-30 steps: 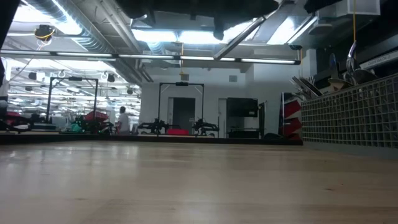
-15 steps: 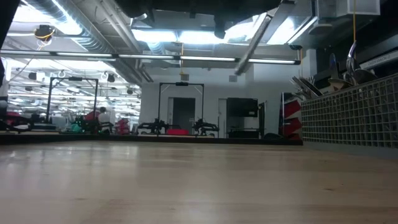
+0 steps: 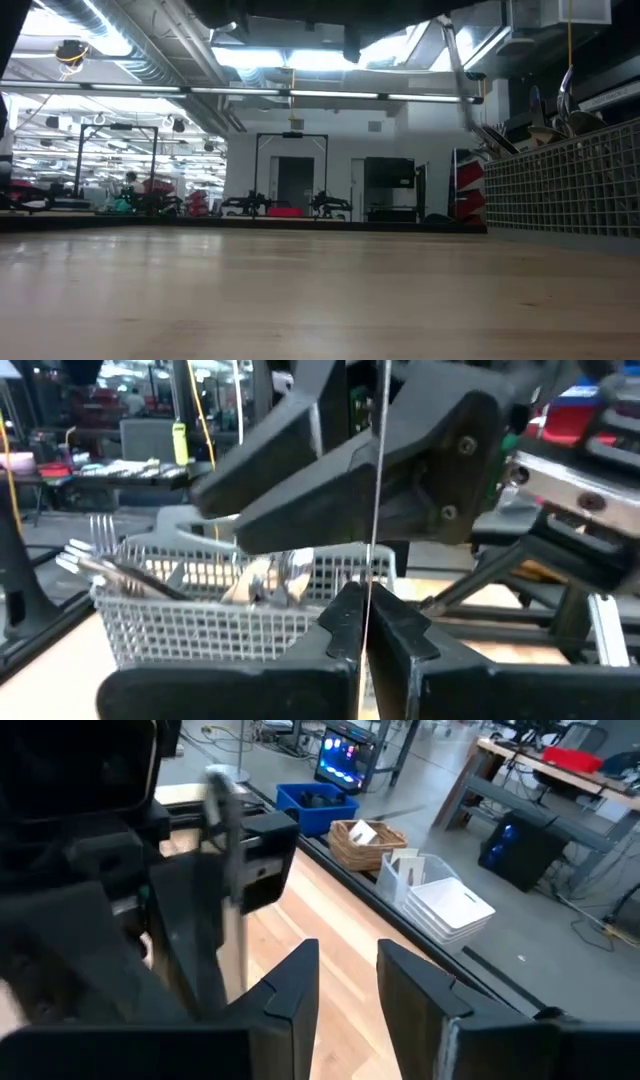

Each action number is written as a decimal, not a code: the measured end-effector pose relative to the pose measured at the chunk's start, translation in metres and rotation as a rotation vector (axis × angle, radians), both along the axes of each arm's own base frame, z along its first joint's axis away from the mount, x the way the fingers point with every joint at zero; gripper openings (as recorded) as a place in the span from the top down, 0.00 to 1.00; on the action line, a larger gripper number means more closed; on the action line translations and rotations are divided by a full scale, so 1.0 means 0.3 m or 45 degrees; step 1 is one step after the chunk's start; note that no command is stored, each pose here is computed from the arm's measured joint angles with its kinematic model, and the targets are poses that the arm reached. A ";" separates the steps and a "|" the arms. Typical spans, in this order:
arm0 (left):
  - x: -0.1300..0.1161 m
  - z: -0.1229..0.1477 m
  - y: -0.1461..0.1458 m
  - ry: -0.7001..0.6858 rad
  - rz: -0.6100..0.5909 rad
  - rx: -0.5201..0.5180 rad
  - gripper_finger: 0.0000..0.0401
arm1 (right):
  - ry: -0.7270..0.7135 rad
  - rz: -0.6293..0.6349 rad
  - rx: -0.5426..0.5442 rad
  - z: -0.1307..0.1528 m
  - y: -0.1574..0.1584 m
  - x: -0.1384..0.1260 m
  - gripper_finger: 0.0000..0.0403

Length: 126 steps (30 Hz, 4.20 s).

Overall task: Sort silverware
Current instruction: Put the knife into the middle section of the utensil holder, then return to Home Position

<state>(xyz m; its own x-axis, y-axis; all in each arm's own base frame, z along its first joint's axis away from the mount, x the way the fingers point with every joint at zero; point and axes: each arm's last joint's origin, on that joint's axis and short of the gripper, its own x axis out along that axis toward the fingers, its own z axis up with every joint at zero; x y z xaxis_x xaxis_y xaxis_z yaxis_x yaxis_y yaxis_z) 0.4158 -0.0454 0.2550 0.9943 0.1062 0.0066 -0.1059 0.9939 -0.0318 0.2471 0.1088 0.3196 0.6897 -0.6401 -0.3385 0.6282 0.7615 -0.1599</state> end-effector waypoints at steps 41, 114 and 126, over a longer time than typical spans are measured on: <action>0.232 -0.057 0.282 -0.454 0.110 0.062 1.00 | 0.029 0.100 -0.090 0.146 -0.107 -0.137 0.74; -0.628 0.258 0.182 0.139 0.081 -0.012 0.84 | -0.342 0.766 0.206 -0.020 -0.217 -0.513 0.74; -0.996 -0.029 0.108 -0.133 0.054 -0.098 0.84 | -0.657 0.984 0.129 -0.162 -0.207 -0.547 0.74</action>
